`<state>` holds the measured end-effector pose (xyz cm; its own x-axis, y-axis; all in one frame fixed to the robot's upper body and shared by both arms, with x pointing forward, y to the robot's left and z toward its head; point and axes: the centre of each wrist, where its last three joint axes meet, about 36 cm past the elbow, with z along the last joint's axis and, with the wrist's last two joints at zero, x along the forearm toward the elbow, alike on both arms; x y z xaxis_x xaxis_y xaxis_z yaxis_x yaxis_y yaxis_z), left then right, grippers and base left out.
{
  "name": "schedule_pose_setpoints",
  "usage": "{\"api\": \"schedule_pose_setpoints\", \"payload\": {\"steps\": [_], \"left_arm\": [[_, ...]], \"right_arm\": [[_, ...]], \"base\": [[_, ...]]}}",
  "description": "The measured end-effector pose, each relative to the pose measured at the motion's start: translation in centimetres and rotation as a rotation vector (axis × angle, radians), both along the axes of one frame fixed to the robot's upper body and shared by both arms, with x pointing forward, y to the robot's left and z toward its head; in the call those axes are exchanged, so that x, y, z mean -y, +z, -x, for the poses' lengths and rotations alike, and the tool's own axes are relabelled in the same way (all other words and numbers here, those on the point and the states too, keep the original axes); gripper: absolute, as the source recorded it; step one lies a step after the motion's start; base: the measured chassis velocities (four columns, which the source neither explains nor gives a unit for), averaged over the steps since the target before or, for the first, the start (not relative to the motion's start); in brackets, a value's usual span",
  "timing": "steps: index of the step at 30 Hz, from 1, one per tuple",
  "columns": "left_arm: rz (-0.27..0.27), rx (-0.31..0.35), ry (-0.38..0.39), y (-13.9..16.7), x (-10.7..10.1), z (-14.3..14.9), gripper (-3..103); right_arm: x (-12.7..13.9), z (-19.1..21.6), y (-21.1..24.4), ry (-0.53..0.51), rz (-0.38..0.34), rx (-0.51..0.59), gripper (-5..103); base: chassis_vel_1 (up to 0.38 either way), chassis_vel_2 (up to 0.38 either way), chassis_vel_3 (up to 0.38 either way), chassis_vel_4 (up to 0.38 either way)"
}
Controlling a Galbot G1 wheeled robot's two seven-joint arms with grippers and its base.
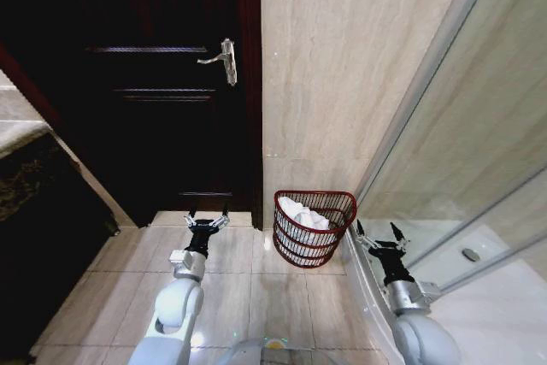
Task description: Discard the used towel into the hamper.
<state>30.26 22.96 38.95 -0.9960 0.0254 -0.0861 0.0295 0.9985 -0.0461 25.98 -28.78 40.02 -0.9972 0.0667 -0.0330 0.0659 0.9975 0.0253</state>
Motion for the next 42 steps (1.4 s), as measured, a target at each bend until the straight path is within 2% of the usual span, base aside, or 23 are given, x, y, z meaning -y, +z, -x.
{"api": "schedule_pose_setpoints", "payload": {"steps": [5,19,29,42], "left_arm": [[-0.010,0.001,0.009,-0.6,-0.1,0.9,100],[-0.030,0.010,0.003,-0.3,0.2,1.1,100],[-0.027,0.002,0.003,-0.7,0.8,0.7,100],[-0.051,-0.005,0.003,-1.6,0.7,2.3,100]], "right_arm": [[-0.9,0.5,-0.3,0.007,-0.027,-0.013,100],[-2.0,0.4,-1.8,-0.021,-0.035,-0.007,100],[-1.7,0.9,-2.5,-0.044,-0.029,-0.003,100],[-2.8,1.5,-3.0,-0.048,-0.032,0.009,100]], "base": [[0.000,0.000,0.000,0.000],[0.038,-0.040,-0.045,0.039],[0.064,-0.055,-0.057,0.055],[0.000,0.000,0.000,0.000]]}}
